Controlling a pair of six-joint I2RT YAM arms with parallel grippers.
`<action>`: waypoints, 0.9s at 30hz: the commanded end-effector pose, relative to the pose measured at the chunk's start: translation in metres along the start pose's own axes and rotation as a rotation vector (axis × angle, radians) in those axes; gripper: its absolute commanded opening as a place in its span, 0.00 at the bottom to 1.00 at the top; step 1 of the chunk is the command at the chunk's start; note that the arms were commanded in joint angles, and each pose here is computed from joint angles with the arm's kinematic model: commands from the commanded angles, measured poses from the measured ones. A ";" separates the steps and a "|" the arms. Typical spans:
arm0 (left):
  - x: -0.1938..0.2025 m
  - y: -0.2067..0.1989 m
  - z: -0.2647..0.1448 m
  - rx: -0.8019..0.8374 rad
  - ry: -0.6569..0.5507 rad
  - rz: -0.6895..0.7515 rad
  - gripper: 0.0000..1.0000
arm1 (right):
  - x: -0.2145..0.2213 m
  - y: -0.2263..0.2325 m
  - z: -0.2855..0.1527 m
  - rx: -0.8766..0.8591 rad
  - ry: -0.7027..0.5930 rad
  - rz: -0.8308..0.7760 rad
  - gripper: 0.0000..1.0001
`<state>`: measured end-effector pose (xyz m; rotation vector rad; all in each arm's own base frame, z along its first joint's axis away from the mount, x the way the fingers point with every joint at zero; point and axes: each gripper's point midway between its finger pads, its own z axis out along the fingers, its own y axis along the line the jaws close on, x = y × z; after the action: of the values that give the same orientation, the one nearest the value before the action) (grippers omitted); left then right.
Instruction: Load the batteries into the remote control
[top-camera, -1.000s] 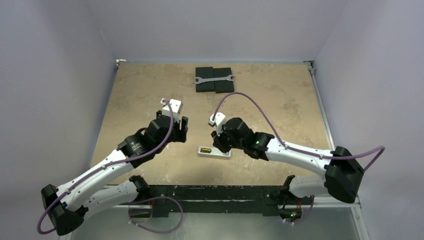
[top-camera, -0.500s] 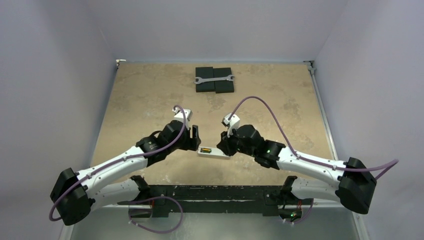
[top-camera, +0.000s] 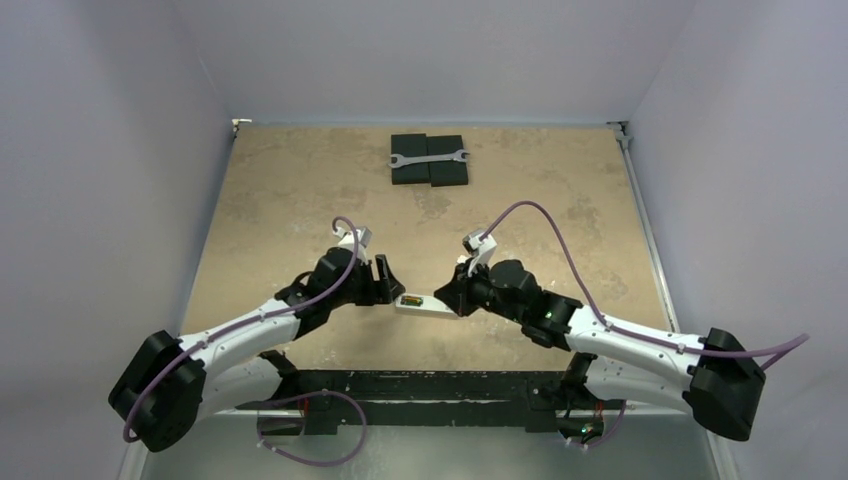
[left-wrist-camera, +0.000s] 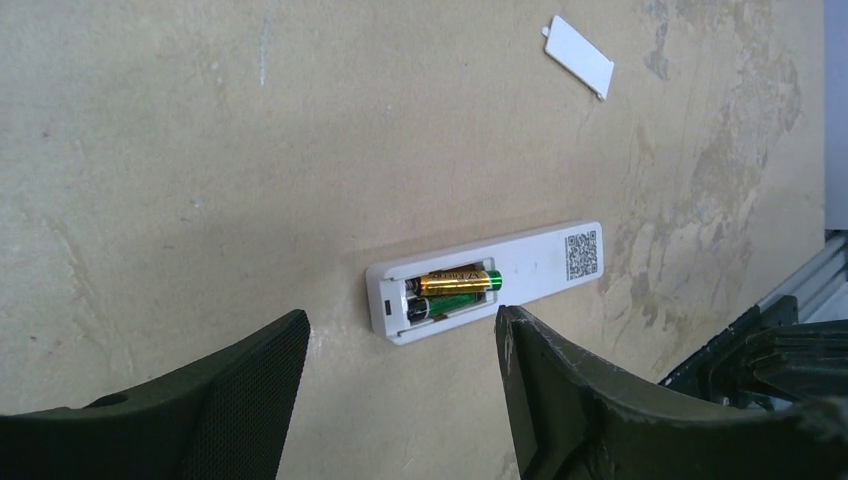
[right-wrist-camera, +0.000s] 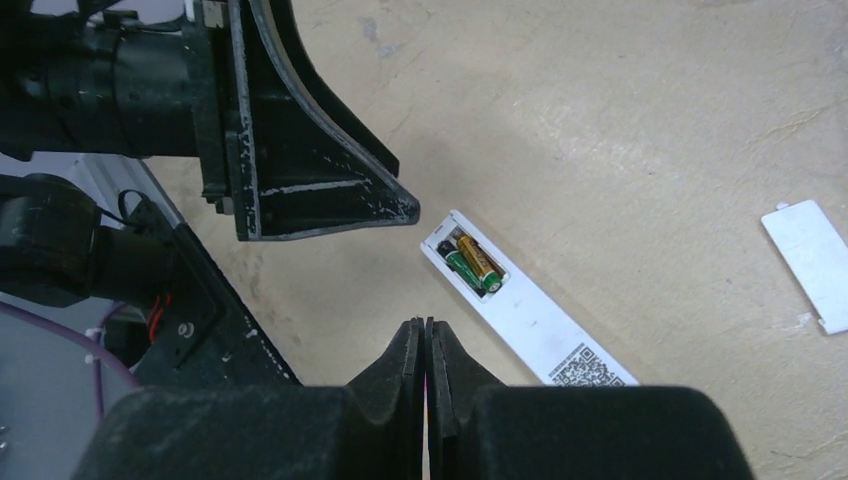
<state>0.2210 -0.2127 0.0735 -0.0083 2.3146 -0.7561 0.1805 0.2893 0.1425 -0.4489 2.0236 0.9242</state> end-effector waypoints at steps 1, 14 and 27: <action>-0.005 -0.027 0.005 0.166 -0.019 -0.053 0.69 | -0.009 0.015 0.003 -0.065 -0.037 0.058 0.07; 0.020 -0.020 0.017 0.196 0.050 -0.091 0.69 | 0.002 0.010 0.016 -0.040 -0.004 0.121 0.22; 0.027 -0.014 0.026 0.220 0.061 -0.094 0.58 | 0.010 0.002 0.025 0.005 0.019 0.149 0.21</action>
<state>0.2090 -0.2371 0.0424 -0.0152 2.3424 -1.0104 0.1787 0.3040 0.1149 -0.3556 2.1326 0.9916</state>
